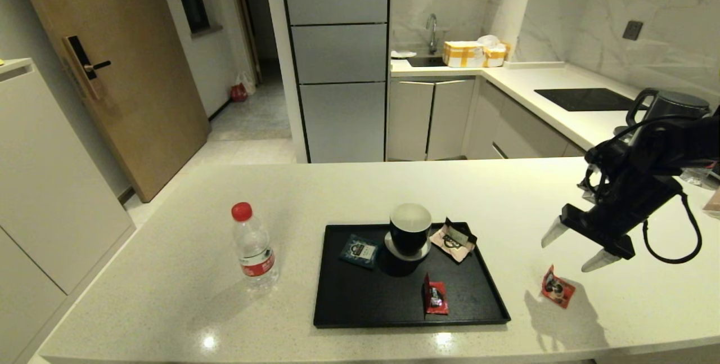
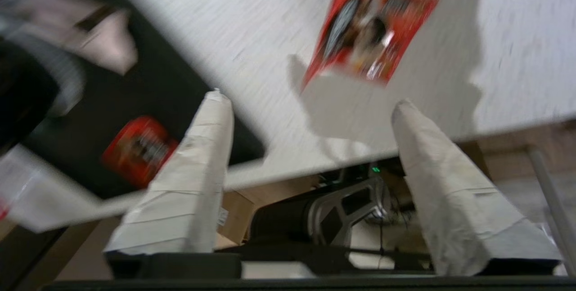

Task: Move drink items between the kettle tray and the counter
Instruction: Return the tea bag to its original position

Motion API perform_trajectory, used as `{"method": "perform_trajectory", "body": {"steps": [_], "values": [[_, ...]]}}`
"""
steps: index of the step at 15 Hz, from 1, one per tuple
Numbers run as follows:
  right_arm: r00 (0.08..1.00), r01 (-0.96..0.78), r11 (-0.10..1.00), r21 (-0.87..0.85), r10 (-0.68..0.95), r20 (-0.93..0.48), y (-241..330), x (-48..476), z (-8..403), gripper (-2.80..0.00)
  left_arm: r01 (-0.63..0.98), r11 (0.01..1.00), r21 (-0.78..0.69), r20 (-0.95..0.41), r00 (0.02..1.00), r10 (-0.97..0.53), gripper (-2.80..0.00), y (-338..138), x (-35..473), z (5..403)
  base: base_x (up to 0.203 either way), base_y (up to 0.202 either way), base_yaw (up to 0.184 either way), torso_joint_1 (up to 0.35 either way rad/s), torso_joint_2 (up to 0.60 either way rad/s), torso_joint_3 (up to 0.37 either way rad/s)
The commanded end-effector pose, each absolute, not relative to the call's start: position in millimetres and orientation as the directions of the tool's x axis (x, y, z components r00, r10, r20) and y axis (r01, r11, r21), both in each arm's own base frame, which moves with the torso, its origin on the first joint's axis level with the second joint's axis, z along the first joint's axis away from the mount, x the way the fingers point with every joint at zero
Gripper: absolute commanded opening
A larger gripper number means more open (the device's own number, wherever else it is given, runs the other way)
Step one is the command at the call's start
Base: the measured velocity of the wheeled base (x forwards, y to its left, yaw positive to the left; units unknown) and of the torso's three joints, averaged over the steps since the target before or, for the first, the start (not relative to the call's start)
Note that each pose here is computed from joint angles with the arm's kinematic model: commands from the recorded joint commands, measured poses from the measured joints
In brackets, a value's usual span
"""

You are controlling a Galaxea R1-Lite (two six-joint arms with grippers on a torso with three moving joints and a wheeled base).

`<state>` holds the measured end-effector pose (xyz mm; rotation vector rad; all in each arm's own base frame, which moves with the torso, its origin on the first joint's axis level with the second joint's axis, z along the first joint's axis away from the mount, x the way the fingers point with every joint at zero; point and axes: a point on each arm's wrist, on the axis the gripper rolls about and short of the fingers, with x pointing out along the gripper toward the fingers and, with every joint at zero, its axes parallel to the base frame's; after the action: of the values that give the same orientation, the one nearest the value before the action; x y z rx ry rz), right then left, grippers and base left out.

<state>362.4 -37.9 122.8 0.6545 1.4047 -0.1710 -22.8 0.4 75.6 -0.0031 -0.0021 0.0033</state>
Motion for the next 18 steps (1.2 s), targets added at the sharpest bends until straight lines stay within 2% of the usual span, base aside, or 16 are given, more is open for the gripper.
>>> {"method": "perform_trajectory", "body": {"steps": [1, 2, 8, 12, 15, 18], "values": [[0.372, 0.389, 0.822, 0.416, 0.273, -0.887, -30, 306, 203, 0.0, -0.004, 1.0, -0.003, 0.001, 1.0, 0.004, -2.8, 0, -23, 75, 0.0, 0.0, 0.0, 0.0, 0.0, 0.0], [0.417, 0.345, 0.831, 0.436, 0.281, -0.865, -26, 280, 222, -2.8, -0.003, 1.0, -0.003, 0.003, 1.0, 0.003, -2.8, 0, -23, 76, 0.0, 0.0, 0.0, 0.0, 0.0, 0.0], [0.618, 0.14, 0.864, 0.483, 0.305, -0.725, -2, 125, 270, -2.8, -0.004, 1.0, -0.003, 0.0, 1.0, 0.004, -2.8, 0, -23, 75, 0.0, 0.0, 0.0, 0.0, 0.0, 0.0], [0.85, 0.002, 0.897, 0.441, 0.231, -0.474, 6, 7, 283, -2.8, -0.003, 1.0, -0.003, 0.001, 1.0, 0.003, -2.8, 0, -23, 75, 0.0, 0.0, 0.0, 0.0, 0.0, 0.0], [0.97, -0.059, 0.947, 0.315, 0.13, -0.207, 9, -82, 262, -2.8, -0.003, 1.0, -0.003, 0.0, 1.0, 0.003, -2.8, 0, -23, 75, 0.0, 0.0, 0.0, 0.0, 0.0, 0.0], [0.995, -0.099, 0.984, 0.146, 0.096, 0.027, 7, -134, 223, -2.8, -0.003, 1.0, -0.003, 0.0, 1.0, 0.003, -2.8, 0, -23, 75, 0.0, 0.0, 0.0, 0.0, 0.0, 0.0]]}}
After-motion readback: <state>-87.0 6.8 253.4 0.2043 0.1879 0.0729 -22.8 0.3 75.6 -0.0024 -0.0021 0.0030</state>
